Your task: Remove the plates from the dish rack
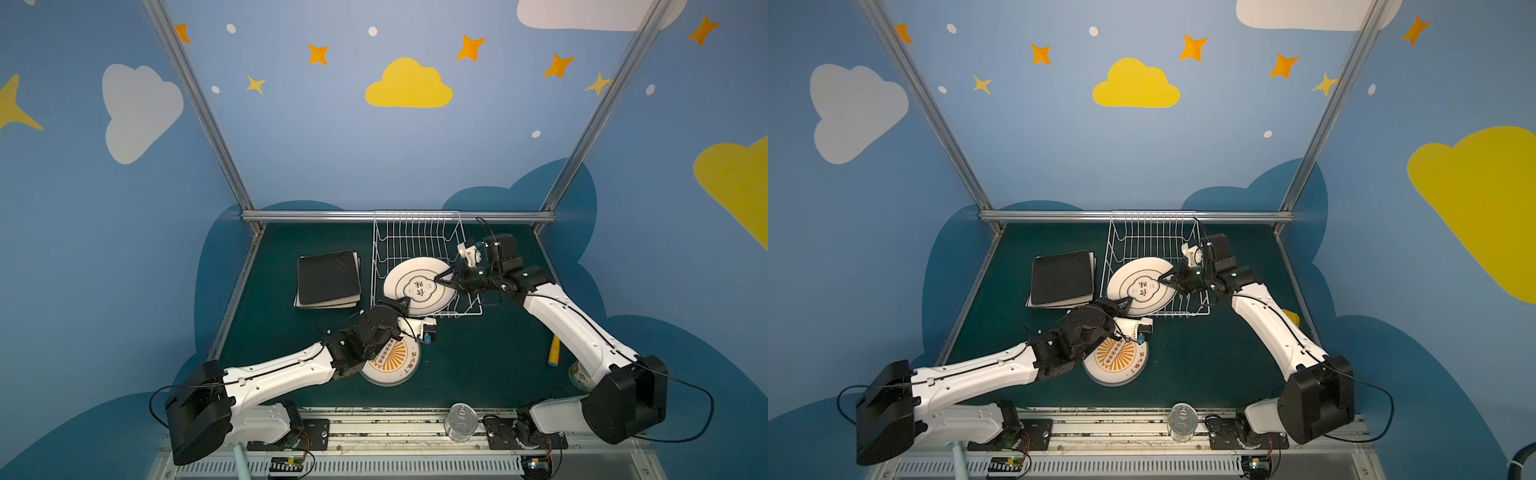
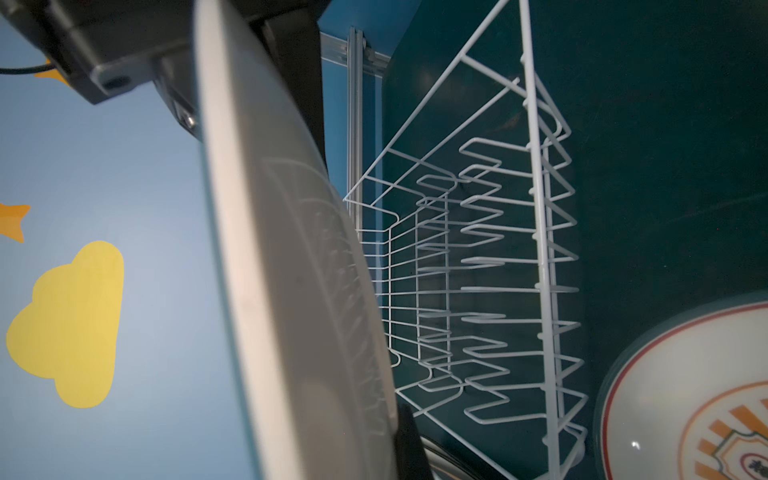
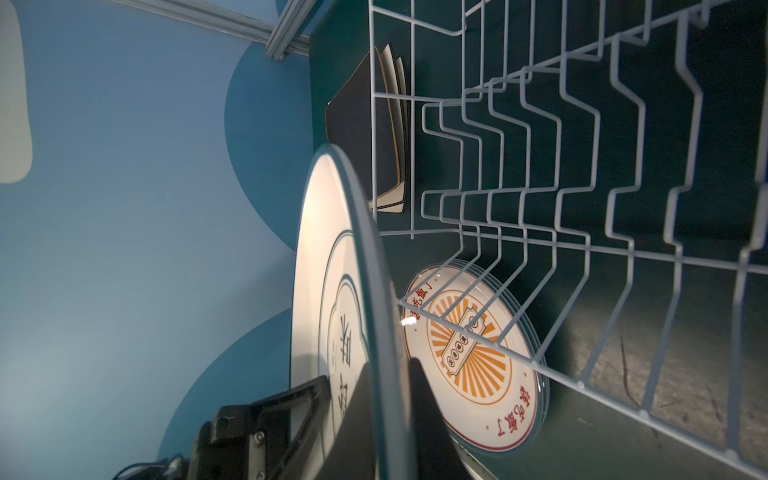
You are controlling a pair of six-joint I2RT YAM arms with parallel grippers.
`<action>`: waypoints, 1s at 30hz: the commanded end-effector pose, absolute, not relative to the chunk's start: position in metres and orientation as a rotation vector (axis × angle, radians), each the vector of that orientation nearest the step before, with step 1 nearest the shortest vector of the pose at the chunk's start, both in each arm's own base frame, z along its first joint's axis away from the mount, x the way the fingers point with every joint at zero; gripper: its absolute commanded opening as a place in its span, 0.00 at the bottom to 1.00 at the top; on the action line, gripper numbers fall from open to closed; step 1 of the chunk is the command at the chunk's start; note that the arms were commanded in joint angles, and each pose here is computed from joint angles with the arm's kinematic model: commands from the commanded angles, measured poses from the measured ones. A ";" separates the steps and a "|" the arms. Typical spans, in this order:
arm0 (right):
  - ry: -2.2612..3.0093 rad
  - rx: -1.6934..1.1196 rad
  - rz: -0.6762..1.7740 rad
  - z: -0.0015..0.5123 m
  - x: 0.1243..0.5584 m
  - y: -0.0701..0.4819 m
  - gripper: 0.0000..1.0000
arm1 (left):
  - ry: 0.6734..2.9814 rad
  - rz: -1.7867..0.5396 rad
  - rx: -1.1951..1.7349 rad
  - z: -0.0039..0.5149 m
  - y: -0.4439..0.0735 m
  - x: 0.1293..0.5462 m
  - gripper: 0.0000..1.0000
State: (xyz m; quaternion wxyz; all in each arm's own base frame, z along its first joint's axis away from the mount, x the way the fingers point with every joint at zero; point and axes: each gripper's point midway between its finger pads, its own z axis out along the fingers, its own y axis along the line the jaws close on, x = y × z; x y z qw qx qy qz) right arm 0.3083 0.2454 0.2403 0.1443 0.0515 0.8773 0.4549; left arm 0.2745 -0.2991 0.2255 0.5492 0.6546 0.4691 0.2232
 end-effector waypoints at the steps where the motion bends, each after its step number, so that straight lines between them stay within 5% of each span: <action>1: 2.491 0.071 1.362 0.253 0.308 0.254 0.08 | 1.105 0.530 1.468 0.242 -0.301 0.280 0.03; 9: 2.434 0.045 1.408 0.263 0.313 0.258 0.00 | 1.146 0.574 1.445 0.237 -0.299 0.288 0.11; 11: 2.419 0.042 1.423 0.265 0.313 0.259 0.00 | 1.154 0.566 1.432 0.239 -0.299 0.289 0.23; 15: 2.392 0.045 1.444 0.269 0.316 0.259 0.00 | 1.167 0.524 1.435 0.239 -0.300 0.287 0.65; 18: 2.373 0.059 1.445 0.272 0.318 0.257 0.00 | 1.176 0.496 1.424 0.240 -0.301 0.285 0.79; 25: 2.314 0.127 1.425 0.275 0.327 0.243 0.00 | 1.280 0.300 1.343 0.253 -0.290 0.272 0.98; 30: 2.276 0.153 1.383 0.279 0.332 0.230 0.00 | 1.334 0.169 1.203 0.275 -0.271 0.263 0.99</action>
